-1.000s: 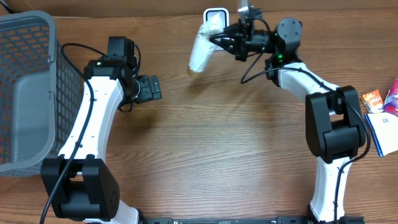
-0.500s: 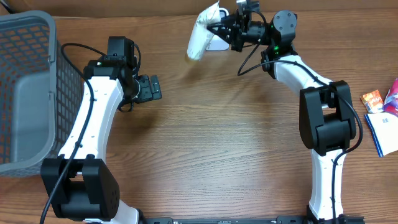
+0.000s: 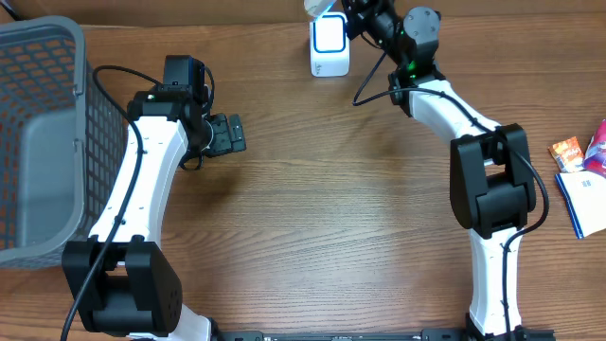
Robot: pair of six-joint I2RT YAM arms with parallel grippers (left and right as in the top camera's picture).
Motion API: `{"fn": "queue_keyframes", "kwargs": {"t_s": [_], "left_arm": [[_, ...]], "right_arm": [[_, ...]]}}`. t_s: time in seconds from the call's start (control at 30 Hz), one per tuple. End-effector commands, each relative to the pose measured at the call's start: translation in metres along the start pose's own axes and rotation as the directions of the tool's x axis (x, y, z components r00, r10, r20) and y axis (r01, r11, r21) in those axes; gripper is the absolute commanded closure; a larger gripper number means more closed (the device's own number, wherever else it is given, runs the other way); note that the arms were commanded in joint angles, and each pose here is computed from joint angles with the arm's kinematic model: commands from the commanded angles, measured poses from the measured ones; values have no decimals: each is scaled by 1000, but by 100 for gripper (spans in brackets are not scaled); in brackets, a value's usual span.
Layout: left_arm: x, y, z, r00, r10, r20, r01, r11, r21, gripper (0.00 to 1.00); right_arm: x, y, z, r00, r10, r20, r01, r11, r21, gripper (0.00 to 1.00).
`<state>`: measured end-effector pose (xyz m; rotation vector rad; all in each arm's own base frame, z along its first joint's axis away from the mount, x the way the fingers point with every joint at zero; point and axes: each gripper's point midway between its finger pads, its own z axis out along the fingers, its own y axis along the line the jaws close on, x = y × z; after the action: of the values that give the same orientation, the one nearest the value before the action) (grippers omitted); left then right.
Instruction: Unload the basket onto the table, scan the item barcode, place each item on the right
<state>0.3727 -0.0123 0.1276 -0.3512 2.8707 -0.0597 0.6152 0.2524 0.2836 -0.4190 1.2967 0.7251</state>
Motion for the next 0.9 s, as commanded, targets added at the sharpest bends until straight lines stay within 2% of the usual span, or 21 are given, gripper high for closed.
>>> {"fn": "queue_keyframes", "kwargs": {"t_s": [0.0, 0.17, 0.3, 0.4, 0.53, 0.67, 0.87], "left_arm": [[-5, 2, -3, 1000, 5, 16, -5, 1000, -7, 0], [-5, 2, -3, 1000, 5, 16, -5, 1000, -7, 0], [-5, 2, -3, 1000, 5, 16, -5, 1000, -7, 0], [-5, 2, -3, 1000, 5, 16, -5, 1000, -7, 0], [-5, 2, -3, 1000, 5, 16, -5, 1000, -7, 0], [-5, 2, -3, 1000, 5, 16, -5, 1000, -8, 0], [-5, 2, -3, 1000, 5, 16, -5, 1000, -7, 0]], "right_arm": [[-23, 38, 10, 998, -42, 42, 47, 990, -133, 96], [-16, 63, 6, 993, 110, -35, -116, 956, -269, 96], [-4, 96, -2, 962, 220, -164, -268, 877, -398, 96], [21, 105, -8, 887, 319, -332, -436, 814, -383, 96], [73, 97, -22, 732, 420, -537, -599, 772, -213, 96], [97, 113, -49, 671, 344, -657, -631, 731, -261, 96], [91, 121, -55, 752, 228, -619, -553, 728, -404, 96]]}}
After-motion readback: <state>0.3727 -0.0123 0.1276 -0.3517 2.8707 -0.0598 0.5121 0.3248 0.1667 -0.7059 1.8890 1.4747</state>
